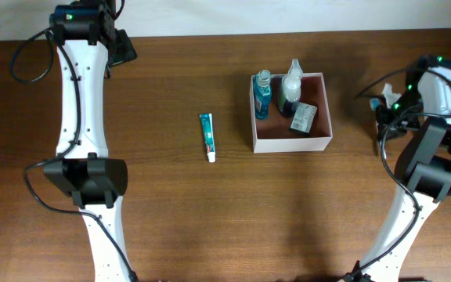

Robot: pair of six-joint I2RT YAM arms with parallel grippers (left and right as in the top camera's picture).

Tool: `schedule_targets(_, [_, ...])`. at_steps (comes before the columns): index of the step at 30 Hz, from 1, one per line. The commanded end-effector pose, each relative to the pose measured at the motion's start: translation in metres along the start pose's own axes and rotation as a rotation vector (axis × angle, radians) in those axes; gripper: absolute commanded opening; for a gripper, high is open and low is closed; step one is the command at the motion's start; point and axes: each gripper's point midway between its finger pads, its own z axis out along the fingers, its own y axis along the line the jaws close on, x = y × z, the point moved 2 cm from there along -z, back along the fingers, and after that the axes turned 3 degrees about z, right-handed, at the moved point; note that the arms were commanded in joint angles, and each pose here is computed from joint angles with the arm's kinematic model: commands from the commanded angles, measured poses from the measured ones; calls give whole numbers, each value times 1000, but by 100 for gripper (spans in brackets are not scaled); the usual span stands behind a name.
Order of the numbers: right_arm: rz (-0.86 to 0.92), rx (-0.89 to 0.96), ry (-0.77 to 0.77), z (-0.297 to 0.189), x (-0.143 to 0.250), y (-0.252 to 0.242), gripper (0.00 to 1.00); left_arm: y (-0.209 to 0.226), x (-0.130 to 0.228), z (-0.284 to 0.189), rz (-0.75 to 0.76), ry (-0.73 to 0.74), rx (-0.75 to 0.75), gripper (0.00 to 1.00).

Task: Pack container
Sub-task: 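Carry the toothbrush with the right gripper over the pink box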

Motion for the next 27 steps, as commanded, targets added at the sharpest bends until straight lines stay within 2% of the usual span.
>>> schedule_targets(1, [-2, -95, -123, -51, -15, 20, 4, 1, 1, 4, -10, 7, -11, 99])
schedule_targets(5, [-11, -159, -220, -108, -14, 52, 4, 1, 1, 4, -10, 7, -11, 99])
schedule_targets(8, [-85, -252, -316, -142, -15, 105, 4, 1, 1, 4, -10, 7, -11, 99])
schedule_targets(12, [-144, -274, -281, -136, -11, 152, 4, 1, 1, 4, -10, 7, -11, 99])
schedule_targets(17, [-219, -249, -234, -122, -5, 188, 5, 1, 1, 4, -10, 7, -11, 99])
schedule_targets(21, [-178, -133, -218, -115, -4, 188, 9, 1, 1, 4, -10, 7, -11, 99])
schedule_targets(27, [-127, -128, -214, -115, -4, 190, 8, 1, 1, 4, -10, 7, -11, 99])
